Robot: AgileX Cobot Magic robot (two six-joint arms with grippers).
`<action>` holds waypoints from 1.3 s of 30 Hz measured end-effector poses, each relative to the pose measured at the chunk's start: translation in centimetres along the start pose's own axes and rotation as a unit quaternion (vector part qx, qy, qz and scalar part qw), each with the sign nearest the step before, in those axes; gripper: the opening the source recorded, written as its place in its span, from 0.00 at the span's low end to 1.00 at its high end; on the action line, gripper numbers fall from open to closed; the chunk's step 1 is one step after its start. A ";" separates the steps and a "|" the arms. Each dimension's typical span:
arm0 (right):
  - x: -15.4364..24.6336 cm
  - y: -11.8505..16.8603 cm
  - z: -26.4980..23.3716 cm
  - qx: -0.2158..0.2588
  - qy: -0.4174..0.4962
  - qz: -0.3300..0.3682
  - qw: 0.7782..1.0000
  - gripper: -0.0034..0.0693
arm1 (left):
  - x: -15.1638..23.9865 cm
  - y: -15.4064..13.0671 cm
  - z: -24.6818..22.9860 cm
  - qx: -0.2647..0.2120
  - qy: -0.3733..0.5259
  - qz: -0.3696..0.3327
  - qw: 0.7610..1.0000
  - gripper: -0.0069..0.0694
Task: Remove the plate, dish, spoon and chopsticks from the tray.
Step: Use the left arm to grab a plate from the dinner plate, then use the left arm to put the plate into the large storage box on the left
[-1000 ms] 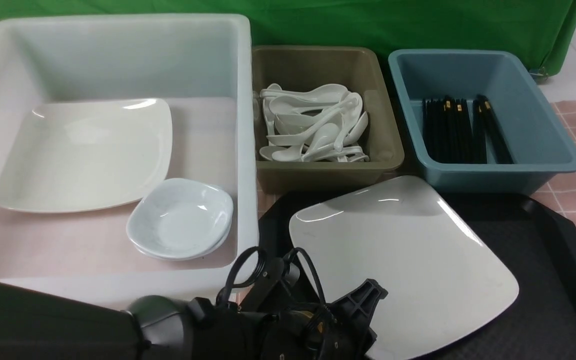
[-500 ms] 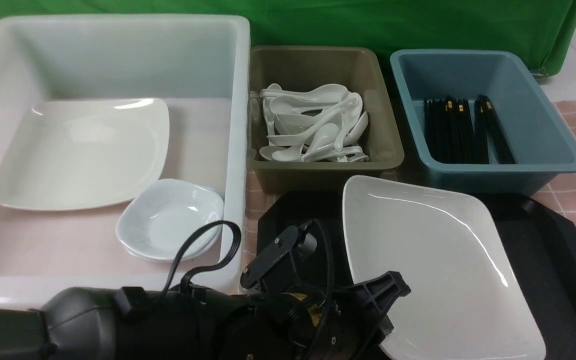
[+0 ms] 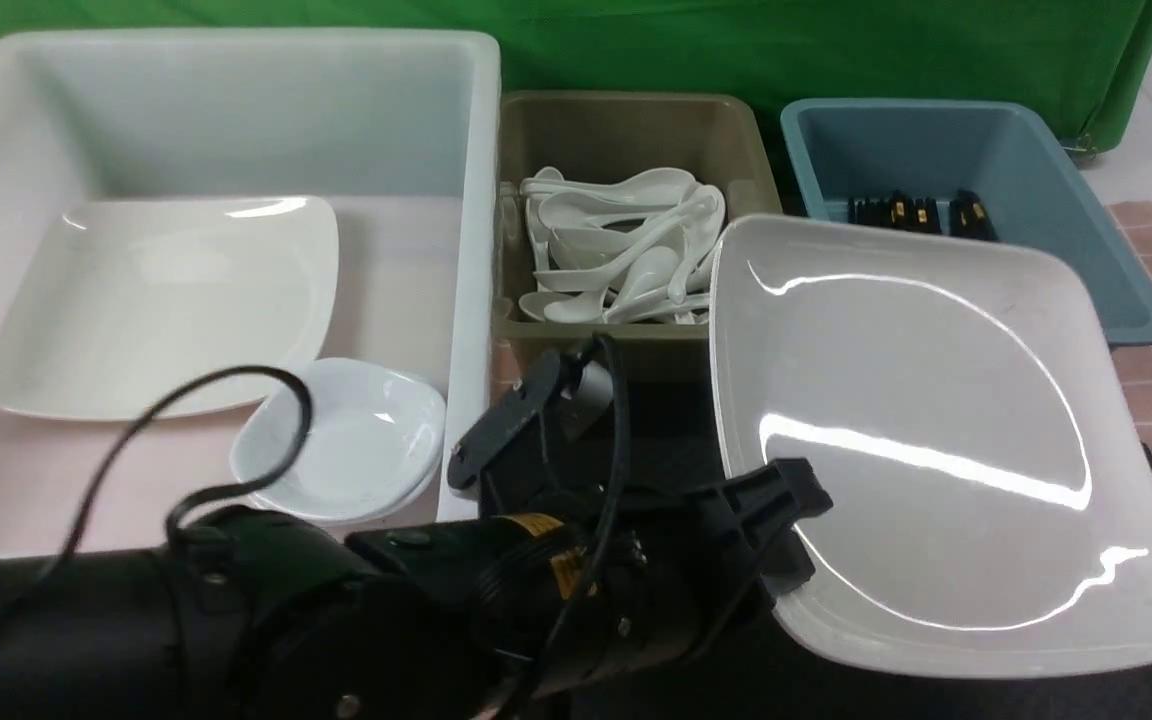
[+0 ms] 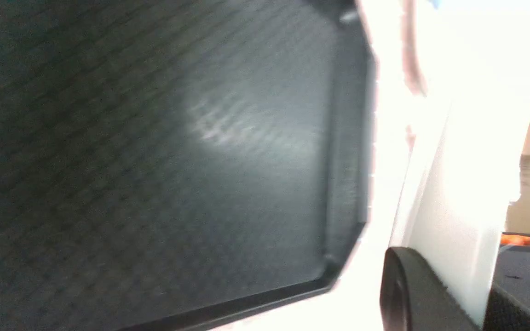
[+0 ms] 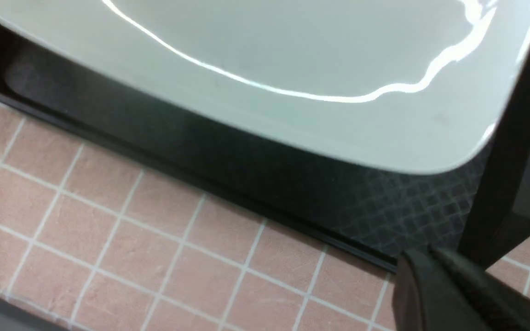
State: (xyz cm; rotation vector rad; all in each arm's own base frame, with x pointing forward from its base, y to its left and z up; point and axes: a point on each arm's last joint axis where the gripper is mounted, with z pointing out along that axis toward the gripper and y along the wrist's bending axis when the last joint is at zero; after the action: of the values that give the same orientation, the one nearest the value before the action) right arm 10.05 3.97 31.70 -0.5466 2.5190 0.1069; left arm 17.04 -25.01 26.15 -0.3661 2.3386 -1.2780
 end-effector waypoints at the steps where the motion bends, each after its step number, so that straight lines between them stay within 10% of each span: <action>1: 0.0 0.0 0.0 0.001 -0.001 0.000 1.000 0.11 | -0.4 -0.4 -0.7 0.009 -0.007 0.003 1.000 0.10; 8: -0.1 0.0 0.0 0.002 -0.003 -0.001 1.000 0.12 | -6.2 -1.6 -7.5 0.033 -0.100 0.041 0.994 0.10; 18: -0.2 0.0 0.0 0.002 -0.011 -0.002 1.000 0.13 | -17.7 -0.8 -21.4 -0.160 -0.220 0.106 0.956 0.11; 28: -0.2 0.0 0.0 0.002 -0.011 -0.002 1.000 0.15 | -28.3 8.3 -28.4 -0.162 -0.239 0.034 0.957 0.11; 39: -0.2 0.0 0.0 0.002 -0.013 -0.001 1.000 0.16 | -35.7 14.2 -26.2 -0.238 -0.142 0.079 0.958 0.11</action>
State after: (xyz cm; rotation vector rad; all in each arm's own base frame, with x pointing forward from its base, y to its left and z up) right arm 10.25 4.02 31.83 -0.5431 2.4927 0.1071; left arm 34.51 16.99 35.68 -0.4673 2.3441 -0.5336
